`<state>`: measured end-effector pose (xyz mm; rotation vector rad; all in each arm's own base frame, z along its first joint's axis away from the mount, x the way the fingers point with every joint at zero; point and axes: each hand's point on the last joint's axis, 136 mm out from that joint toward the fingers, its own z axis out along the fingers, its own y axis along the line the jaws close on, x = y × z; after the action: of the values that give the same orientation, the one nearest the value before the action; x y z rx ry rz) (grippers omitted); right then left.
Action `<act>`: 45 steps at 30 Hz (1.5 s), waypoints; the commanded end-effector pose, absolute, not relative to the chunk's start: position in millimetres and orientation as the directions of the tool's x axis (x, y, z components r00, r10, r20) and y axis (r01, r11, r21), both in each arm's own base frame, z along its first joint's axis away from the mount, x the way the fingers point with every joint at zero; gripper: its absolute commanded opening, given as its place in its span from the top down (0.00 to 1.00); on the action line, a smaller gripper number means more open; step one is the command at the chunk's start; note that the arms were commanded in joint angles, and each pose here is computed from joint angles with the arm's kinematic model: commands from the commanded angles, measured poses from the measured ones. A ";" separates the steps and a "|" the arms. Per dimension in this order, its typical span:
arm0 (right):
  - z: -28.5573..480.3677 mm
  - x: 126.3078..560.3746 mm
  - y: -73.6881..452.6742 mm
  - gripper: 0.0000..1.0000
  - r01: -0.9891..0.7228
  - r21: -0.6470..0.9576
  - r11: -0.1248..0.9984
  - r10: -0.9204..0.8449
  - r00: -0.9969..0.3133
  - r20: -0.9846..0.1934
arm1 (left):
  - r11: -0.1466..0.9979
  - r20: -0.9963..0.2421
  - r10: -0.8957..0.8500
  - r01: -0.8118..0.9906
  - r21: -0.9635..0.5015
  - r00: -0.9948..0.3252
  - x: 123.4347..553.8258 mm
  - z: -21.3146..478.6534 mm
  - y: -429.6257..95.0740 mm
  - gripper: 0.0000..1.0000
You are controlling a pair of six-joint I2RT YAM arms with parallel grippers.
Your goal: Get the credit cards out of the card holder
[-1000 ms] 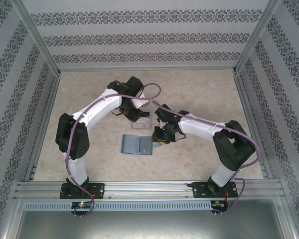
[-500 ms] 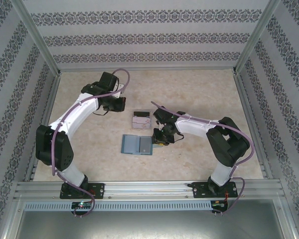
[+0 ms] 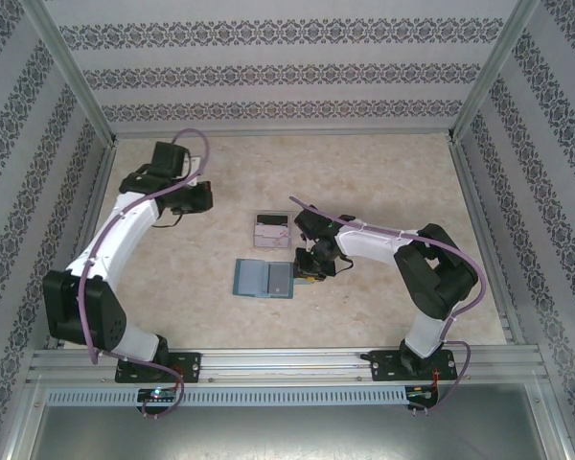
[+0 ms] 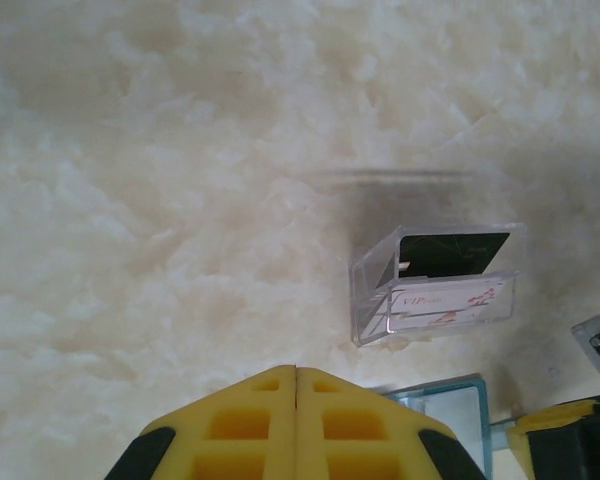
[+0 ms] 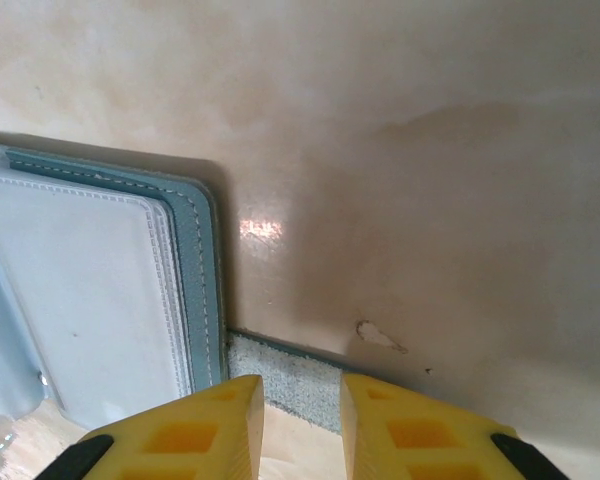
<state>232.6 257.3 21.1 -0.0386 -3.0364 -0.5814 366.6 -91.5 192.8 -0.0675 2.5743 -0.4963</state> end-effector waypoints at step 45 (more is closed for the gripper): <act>-6.2 214.0 244.8 0.82 0.080 0.342 0.936 0.039 -0.991 0.124 | 0.785 -0.028 -0.149 -0.101 -0.611 -0.988 254.7 37.3 -297.7 0.90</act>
<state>227.3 262.3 14.8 -0.0534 -3.0045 -0.6617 256.9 -292.9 39.6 -0.1976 2.8928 -0.9663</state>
